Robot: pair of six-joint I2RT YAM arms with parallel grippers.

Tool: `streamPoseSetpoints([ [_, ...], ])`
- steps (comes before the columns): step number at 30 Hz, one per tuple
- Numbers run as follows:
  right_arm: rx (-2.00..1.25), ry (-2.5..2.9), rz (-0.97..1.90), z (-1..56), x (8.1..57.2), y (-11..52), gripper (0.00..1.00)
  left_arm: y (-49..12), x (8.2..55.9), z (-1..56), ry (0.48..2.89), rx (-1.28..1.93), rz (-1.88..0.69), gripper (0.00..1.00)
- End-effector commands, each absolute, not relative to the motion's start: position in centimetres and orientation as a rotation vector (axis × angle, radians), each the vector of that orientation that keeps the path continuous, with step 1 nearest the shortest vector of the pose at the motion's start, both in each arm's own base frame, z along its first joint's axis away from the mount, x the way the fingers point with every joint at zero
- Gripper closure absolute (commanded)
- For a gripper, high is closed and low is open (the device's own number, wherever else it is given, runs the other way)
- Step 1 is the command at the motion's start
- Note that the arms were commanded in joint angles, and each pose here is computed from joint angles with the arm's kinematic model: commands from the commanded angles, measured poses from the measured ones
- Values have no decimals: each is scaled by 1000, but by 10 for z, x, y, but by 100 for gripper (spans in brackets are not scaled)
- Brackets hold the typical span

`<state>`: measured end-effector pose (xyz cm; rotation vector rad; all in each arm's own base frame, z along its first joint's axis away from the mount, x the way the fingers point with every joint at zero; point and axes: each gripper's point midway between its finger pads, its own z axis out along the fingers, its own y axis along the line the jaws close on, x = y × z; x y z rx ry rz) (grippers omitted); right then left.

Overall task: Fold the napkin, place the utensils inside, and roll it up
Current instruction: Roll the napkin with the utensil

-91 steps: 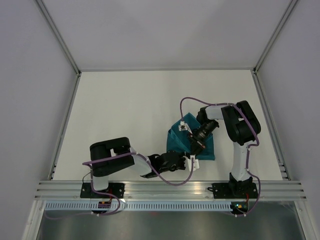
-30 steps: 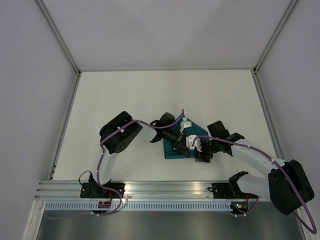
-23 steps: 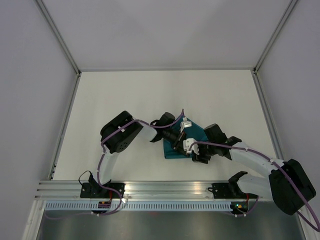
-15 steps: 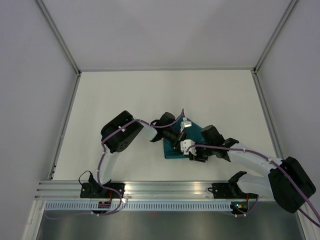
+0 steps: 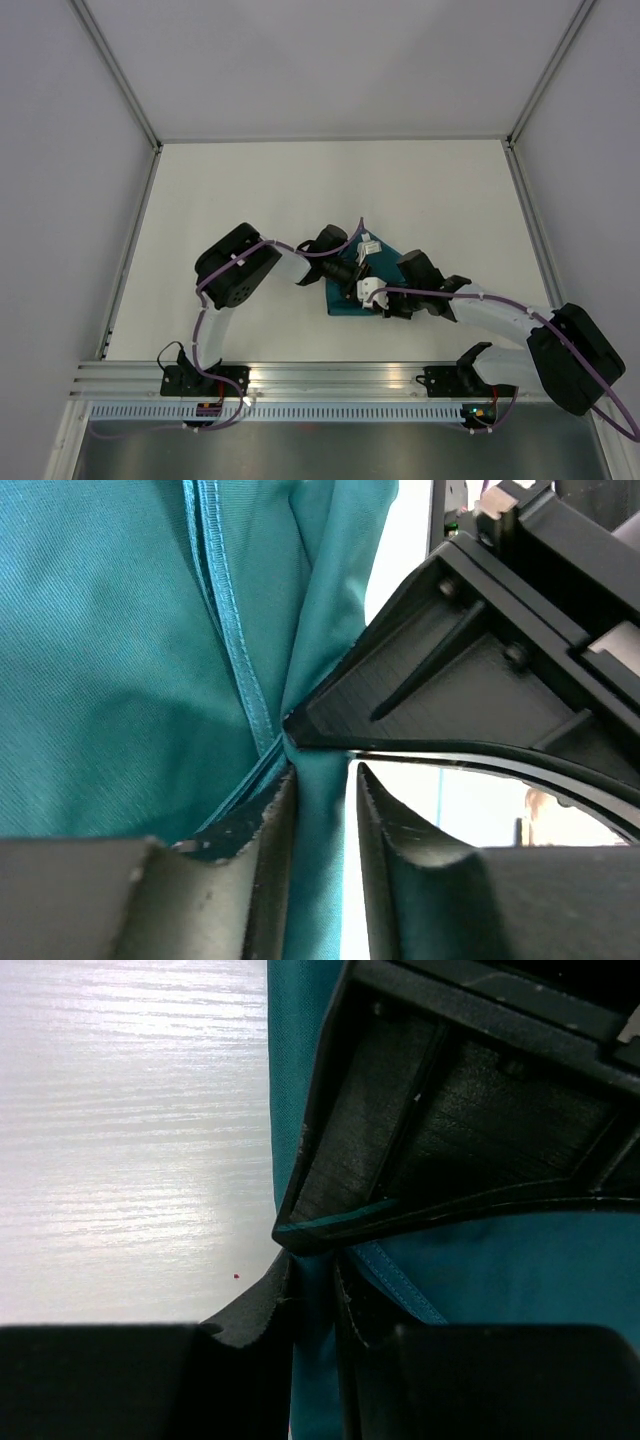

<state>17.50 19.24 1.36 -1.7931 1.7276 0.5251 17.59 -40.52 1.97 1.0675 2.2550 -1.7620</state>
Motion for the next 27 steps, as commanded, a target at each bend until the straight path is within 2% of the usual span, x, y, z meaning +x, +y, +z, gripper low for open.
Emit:
streamPoseSetpoints([
  [1,-1814,1779,568,1,163,189,84,-397,192,8,2335,945,-1589,63],
  [5,-1830,1794,580,0,161,188,86,-395,203,23,2289,915,-1534,60],
  [11,-1866,1846,649,-4,152,188,88,-378,231,38,2210,795,-1383,62],
  [20,-1874,1892,719,-4,153,187,90,-339,268,105,1876,637,-1075,54],
  [22,-1882,1912,751,-6,151,185,90,-332,266,118,1804,630,-1043,55],
  [27,-1873,1949,823,-6,155,184,90,-314,258,139,1575,645,-780,55],
])
